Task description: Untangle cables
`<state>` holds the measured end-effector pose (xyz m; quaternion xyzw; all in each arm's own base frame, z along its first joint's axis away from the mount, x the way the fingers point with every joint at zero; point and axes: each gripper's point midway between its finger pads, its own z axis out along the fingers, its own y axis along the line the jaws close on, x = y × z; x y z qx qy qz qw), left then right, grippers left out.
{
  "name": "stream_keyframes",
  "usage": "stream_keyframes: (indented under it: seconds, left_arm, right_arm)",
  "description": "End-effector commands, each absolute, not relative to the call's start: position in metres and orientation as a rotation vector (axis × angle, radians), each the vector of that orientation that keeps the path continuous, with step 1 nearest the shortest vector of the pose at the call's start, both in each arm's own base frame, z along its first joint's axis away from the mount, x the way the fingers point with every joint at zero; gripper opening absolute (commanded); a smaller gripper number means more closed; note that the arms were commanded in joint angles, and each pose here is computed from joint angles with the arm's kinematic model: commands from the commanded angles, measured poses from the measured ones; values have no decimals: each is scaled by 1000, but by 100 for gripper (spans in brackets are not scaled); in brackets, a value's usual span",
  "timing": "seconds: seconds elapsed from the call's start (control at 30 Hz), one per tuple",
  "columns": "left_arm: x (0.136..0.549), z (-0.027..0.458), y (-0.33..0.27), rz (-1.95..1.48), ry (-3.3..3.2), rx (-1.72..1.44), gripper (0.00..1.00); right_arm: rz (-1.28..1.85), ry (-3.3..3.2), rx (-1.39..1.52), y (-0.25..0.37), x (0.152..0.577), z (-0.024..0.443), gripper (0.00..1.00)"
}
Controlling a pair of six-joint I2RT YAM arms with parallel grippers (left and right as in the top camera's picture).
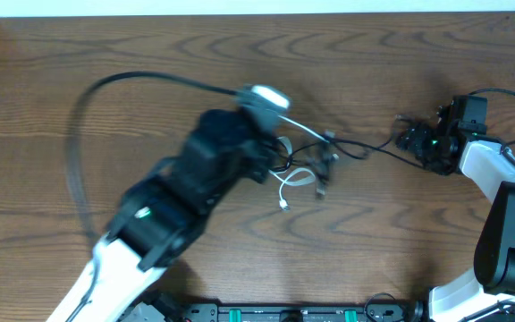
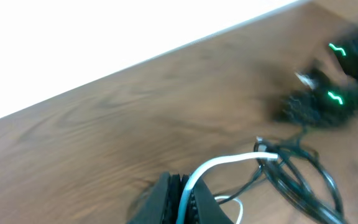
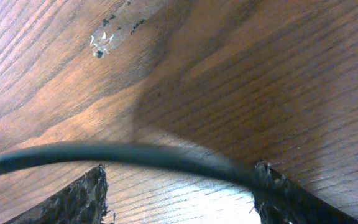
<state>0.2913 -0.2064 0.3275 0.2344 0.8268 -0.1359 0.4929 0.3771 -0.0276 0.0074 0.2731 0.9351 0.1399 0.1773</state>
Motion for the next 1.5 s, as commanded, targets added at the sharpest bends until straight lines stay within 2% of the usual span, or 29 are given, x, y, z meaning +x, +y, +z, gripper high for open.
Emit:
stream_keyframes:
  seconds: [0.0, 0.17, 0.4, 0.47, 0.53, 0.6, 0.7, 0.77, 0.87, 1.0, 1.27, 1.37, 1.47]
  left_arm:
    - [302, 347, -141, -289, 2030, 91, 8]
    - [303, 334, -110, -367, 2098, -205, 8]
    - [297, 332, -141, -662, 2161, -14, 8]
    - [294, 327, -151, -706, 2185, 84, 8]
    - [289, 318, -165, -767, 2218, 194, 8]
    - [285, 305, -179, -839, 2268, 277, 7]
    - [283, 280, -194, -928, 2366, 352, 8]
    - [278, 265, -212, -1058, 2406, 451, 8]
    - [274, 259, -227, -1191, 2407, 530, 7]
    - [277, 251, -229, -1167, 2429, 532, 7]
    - [275, 251, -233, -1162, 2430, 543, 7]
    - [280, 250, -229, -1130, 2441, 495, 7]
    - [296, 233, -207, -935, 2545, 271, 7]
  right_arm:
    - [424, 2802, 856, -15, 337, -37, 74]
    - [424, 2801, 855, -15, 337, -37, 74]
    - [473, 2799, 845, -9, 338, -35, 75]
    - [631, 2783, 730, 8, 346, -26, 76]
    - [877, 2724, 457, 37, 356, -2, 77]
    - [1093, 2622, 205, 62, 359, 33, 83]
    - [1232, 2470, -101, 84, 350, 78, 89]
    - [1236, 2428, -200, 93, 343, 97, 99]
    - [1290, 2398, -244, 107, 335, 114, 99]
    - [1488, 2306, -330, 137, 320, 136, 99]
    - [1566, 2451, -265, 171, 304, 129, 99]
    - [1406, 2606, -198, 174, 303, 107, 99]
    - [1240, 2708, -177, 176, 302, 89, 99]
